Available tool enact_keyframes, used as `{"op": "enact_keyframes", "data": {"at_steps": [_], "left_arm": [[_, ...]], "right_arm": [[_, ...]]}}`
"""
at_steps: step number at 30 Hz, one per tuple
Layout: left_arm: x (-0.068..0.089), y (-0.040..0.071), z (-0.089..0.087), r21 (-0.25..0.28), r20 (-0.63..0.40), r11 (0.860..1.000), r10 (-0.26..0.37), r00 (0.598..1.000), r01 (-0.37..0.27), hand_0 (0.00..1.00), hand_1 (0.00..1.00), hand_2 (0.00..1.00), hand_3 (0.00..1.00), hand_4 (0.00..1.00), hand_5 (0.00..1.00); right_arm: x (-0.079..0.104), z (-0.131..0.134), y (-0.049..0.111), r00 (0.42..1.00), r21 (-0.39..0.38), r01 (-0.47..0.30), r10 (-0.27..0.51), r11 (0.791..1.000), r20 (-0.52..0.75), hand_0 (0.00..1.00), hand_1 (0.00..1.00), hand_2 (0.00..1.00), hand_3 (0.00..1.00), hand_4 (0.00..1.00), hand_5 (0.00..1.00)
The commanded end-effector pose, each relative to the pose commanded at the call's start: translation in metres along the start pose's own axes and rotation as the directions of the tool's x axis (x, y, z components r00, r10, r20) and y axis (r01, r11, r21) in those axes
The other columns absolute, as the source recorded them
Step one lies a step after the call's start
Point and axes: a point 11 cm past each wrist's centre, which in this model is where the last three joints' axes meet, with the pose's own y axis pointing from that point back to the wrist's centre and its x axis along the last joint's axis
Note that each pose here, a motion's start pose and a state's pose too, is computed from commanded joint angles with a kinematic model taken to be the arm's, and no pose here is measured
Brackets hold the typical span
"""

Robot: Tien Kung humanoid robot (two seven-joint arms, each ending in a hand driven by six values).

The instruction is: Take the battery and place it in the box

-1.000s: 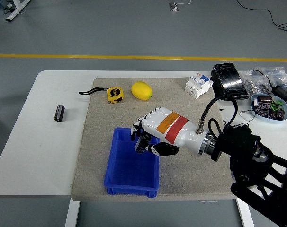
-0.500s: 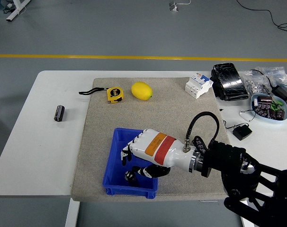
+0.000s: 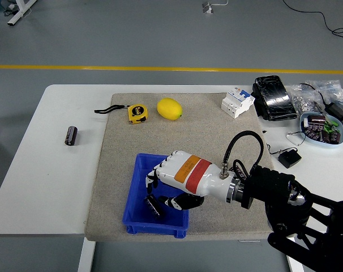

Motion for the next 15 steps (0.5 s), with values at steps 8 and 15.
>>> {"op": "enact_keyframes", "data": {"at_steps": [8, 15], "left_arm": [[-0.001, 0.0, -0.002, 0.005, 0.002, 1.0, -0.001, 1.0, 0.001, 0.677, 0.628, 0.652, 0.646, 0.663, 0.679], [-0.001, 0.0, -0.003, 0.009, 0.003, 1.0, -0.002, 1.0, 0.002, 0.677, 0.628, 0.654, 0.645, 0.663, 0.681]], "right_arm": [[0.004, 0.037, 0.007, 0.999, -0.106, 0.007, -0.011, 0.994, -0.037, 0.509, 0.593, 0.709, 0.663, 0.825, 0.189], [-0.004, 0.077, 0.023, 0.994, -0.209, 0.059, -0.077, 0.976, -0.082, 0.573, 0.643, 0.755, 0.739, 0.864, 0.202]]}}
